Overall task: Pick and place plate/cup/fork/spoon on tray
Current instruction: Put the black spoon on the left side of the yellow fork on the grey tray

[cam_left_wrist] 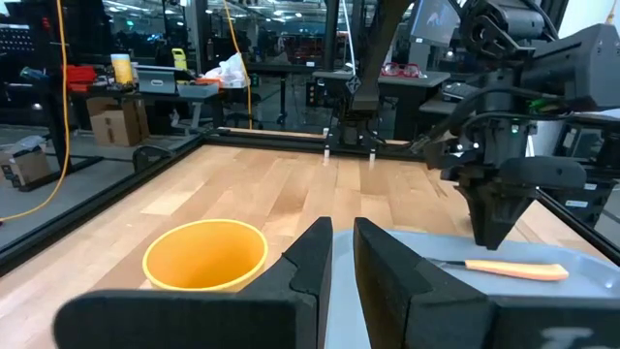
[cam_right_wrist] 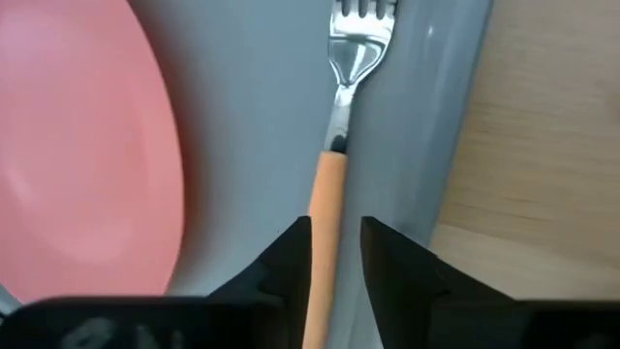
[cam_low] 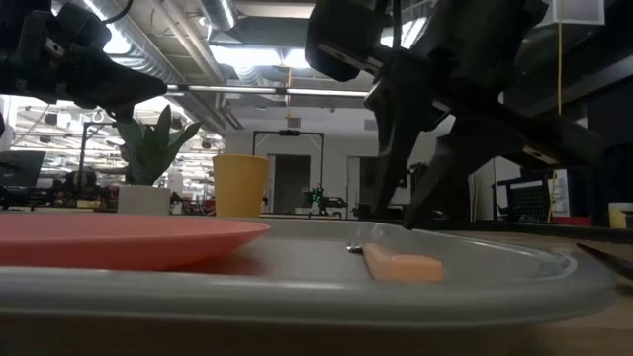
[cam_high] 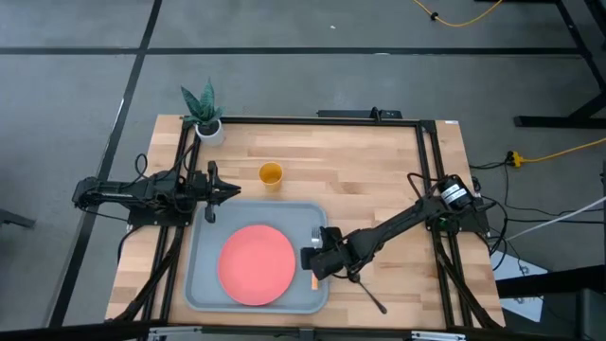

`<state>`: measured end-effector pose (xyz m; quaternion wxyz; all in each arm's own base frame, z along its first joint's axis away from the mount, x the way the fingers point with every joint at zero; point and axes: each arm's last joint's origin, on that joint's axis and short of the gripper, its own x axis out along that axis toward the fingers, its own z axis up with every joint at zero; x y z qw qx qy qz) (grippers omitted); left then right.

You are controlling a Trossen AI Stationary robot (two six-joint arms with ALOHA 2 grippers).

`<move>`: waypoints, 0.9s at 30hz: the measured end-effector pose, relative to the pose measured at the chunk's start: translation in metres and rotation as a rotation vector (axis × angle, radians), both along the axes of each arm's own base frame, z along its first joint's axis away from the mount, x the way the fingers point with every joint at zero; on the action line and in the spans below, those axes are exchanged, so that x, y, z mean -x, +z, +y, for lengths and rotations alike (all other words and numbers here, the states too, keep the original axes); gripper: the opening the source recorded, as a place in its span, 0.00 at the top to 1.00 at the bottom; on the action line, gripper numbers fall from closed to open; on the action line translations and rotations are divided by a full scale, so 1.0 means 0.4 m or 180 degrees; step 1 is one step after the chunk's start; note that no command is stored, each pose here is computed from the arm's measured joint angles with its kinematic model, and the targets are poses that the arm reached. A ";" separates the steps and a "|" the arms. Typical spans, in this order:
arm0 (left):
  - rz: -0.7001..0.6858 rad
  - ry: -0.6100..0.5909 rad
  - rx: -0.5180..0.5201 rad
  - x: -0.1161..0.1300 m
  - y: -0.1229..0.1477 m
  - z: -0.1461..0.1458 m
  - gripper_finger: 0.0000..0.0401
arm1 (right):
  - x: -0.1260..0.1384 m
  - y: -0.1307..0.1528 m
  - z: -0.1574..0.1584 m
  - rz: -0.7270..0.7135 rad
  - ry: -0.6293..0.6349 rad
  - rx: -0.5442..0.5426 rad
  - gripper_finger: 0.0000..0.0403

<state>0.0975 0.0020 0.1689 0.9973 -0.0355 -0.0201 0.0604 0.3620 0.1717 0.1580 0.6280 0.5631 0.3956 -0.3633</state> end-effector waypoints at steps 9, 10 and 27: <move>-0.0001 0.0000 0.0000 0.000 0.000 0.000 0.90 | 0.024 0.084 -0.006 -0.0152 0.0544 0.0171 0.76; 0.0000 0.0001 0.0000 0.000 0.000 0.000 0.90 | 0.032 0.096 -0.002 -0.0154 0.0682 0.0167 0.76; -0.0001 0.0001 0.0000 0.000 0.000 0.000 0.90 | 0.248 0.081 0.169 0.1038 0.1697 0.0188 0.77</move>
